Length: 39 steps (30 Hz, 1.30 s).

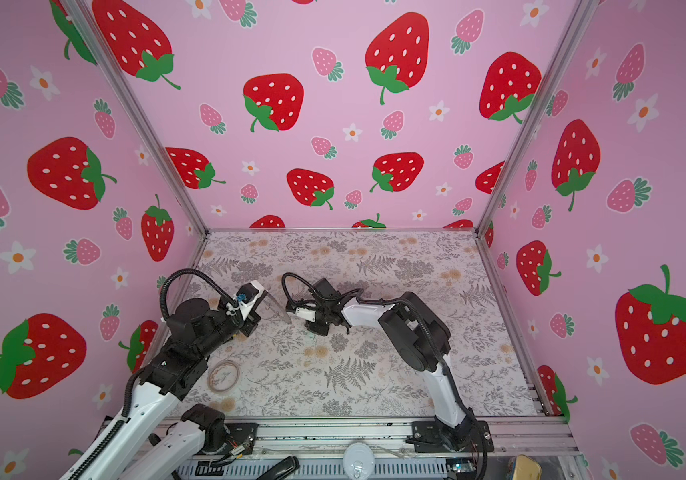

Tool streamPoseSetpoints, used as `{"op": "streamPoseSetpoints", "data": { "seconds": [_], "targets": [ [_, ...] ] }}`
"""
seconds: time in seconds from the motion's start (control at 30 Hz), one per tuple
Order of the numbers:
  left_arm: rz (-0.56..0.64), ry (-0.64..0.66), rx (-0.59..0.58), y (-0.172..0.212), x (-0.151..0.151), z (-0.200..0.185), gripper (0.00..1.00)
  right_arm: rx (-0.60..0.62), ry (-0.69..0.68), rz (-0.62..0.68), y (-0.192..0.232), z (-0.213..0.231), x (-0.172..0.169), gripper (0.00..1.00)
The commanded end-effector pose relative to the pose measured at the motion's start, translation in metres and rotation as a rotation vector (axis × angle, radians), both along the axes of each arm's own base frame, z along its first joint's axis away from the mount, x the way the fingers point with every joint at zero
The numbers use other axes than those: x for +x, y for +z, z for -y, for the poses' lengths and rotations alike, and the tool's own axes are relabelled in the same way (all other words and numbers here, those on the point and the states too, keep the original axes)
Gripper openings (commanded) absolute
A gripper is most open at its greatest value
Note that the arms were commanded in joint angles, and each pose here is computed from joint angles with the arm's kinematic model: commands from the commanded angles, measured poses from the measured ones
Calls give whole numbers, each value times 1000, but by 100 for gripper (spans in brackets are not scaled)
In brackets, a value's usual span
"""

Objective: Put the keys on the keyring
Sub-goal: 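Lift the green-tagged key with the right gripper off the table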

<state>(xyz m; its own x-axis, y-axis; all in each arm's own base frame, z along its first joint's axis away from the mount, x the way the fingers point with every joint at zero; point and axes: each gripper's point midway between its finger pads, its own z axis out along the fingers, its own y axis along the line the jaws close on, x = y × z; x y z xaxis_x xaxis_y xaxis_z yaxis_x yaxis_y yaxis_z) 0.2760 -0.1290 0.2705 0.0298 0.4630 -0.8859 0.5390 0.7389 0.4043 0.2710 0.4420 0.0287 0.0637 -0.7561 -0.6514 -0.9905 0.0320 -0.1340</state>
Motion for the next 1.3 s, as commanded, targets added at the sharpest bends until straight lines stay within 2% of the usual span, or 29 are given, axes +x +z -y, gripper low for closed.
{"op": "streamPoseSetpoints", "data": {
  "seconds": [0.0,0.17,0.43,1.03,1.27],
  "targets": [
    [51,-20,-16,15,-2,3,0,120,45,8,31,-2,-5,28],
    [42,-26,-17,12,-1,5,0,213,51,37,49,6,-3,29],
    [29,-30,-22,7,0,6,0,216,65,-26,41,13,-8,27],
    [14,-34,-22,2,1,7,0,87,87,-31,-1,17,-11,30],
    [10,-31,-25,1,2,7,0,72,102,-25,-9,16,-15,29]
  ]
}}
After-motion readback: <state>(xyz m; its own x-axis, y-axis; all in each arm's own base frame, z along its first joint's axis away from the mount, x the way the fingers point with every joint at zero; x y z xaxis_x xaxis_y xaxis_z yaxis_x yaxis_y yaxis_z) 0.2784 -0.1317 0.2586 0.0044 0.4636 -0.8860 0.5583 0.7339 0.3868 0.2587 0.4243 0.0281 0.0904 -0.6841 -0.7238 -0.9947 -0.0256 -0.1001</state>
